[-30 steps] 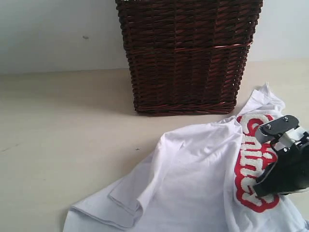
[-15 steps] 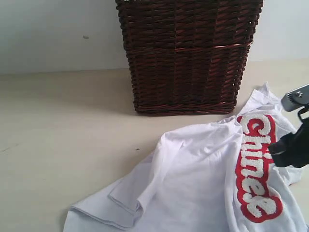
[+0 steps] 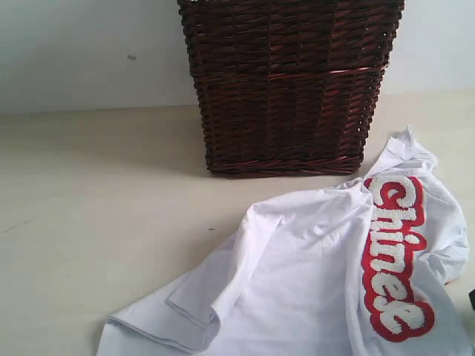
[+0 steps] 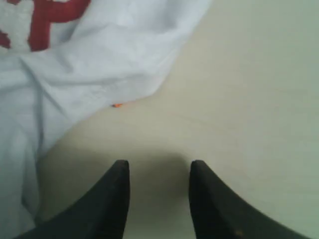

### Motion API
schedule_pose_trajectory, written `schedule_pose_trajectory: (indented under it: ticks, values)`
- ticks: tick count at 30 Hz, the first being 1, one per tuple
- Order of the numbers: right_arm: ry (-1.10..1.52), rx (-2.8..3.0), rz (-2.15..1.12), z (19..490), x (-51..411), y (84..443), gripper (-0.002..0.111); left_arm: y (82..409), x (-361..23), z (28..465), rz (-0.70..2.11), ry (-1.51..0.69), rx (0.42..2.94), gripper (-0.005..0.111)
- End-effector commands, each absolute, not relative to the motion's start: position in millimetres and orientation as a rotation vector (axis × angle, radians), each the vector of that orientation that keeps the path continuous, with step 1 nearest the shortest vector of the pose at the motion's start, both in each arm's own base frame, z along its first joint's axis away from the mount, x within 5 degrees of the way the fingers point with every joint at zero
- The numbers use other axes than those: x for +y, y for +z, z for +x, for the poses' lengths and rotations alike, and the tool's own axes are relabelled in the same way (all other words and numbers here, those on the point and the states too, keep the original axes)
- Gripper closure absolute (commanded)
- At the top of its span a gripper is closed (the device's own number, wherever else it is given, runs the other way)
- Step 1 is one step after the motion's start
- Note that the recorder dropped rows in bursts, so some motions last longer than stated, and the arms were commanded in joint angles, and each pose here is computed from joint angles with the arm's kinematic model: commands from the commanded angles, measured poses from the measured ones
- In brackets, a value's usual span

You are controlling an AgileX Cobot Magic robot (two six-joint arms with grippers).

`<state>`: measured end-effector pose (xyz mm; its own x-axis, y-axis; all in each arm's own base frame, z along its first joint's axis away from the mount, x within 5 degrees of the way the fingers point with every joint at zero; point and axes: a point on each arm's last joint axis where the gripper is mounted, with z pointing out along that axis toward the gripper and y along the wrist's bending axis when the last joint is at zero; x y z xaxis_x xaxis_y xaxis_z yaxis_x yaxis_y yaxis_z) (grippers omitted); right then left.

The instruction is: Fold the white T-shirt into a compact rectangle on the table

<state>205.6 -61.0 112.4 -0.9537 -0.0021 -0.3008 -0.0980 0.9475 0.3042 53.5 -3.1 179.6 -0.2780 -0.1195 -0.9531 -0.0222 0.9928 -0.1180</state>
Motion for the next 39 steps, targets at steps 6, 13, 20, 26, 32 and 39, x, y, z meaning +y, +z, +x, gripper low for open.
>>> schedule_pose_trajectory:
  ticks: [6,13,20,26,32,39]
  values:
    - [0.807,2.607,0.016,215,-44,119,0.070,181,-3,53,-0.101,-0.102,1.839,0.107]
    - [0.789,2.668,0.115,216,-49,101,0.070,181,-3,53,-0.101,-0.102,1.839,0.107]
    - [0.749,2.651,0.131,227,-56,91,0.071,181,-3,53,-0.101,-0.102,1.839,0.107]
    - [0.717,2.611,0.135,241,-62,97,0.094,181,-3,53,-0.101,-0.102,1.839,0.107]
    - [0.709,2.603,0.129,244,-64,98,0.106,181,-3,53,-0.101,-0.102,1.839,0.107]
    - [0.643,2.602,-0.018,240,-64,112,0.106,181,-3,53,-0.101,-0.102,1.839,0.107]
